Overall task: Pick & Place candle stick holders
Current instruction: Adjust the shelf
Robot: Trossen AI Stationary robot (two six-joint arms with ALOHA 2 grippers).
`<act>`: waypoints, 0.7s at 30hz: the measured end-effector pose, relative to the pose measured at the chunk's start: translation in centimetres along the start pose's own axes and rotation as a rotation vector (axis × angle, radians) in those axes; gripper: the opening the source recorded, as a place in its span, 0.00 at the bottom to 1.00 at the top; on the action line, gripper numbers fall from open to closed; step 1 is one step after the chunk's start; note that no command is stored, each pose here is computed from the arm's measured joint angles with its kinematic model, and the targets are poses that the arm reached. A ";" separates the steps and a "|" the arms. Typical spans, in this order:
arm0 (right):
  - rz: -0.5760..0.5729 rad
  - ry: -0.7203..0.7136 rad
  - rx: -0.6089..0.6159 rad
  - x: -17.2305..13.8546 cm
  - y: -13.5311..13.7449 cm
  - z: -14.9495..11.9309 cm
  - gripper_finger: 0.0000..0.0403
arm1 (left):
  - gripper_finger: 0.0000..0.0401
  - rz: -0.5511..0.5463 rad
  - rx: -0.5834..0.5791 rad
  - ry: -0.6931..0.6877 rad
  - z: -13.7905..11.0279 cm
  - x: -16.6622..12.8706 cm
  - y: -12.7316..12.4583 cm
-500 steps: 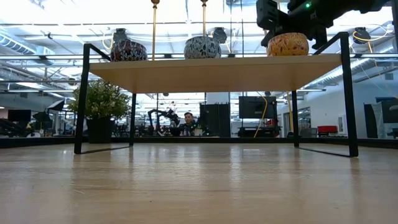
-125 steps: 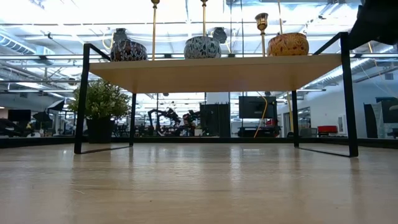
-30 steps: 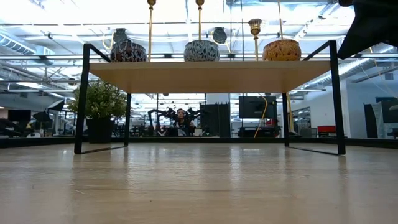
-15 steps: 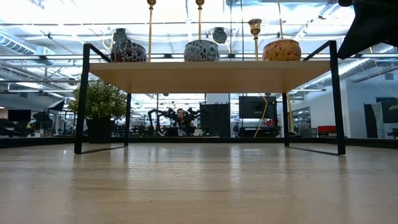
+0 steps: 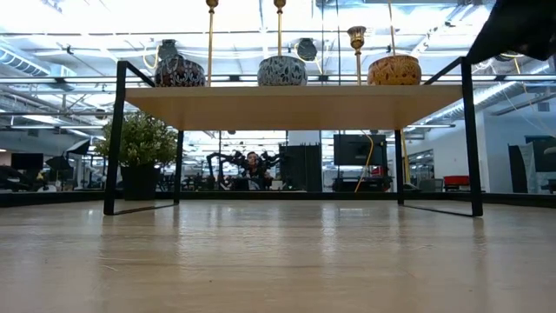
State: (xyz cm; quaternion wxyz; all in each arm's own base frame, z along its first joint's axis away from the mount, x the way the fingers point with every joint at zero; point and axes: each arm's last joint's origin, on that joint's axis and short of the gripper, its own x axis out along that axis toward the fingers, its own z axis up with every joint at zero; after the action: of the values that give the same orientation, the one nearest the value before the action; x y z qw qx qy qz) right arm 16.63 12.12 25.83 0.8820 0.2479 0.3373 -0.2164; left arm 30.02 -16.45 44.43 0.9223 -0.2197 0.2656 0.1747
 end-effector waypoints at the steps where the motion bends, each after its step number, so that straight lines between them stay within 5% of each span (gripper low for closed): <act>1: 0.011 -0.003 -0.005 0.0 0.1 0.0 0.00 | 0.01 0.000 0.001 0.000 0.0 0.0 0.0; 21: 0.147 -0.143 0.027 -1.1 1.0 1.5 0.00 | 0.01 0.013 -0.002 0.016 -0.1 0.0 0.2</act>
State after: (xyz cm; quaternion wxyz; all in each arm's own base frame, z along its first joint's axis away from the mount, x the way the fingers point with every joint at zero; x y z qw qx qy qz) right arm 17.14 12.32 27.90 0.9140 0.2677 0.2514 -0.1725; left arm 29.88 -16.37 44.26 0.9188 -0.2201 0.2744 0.1791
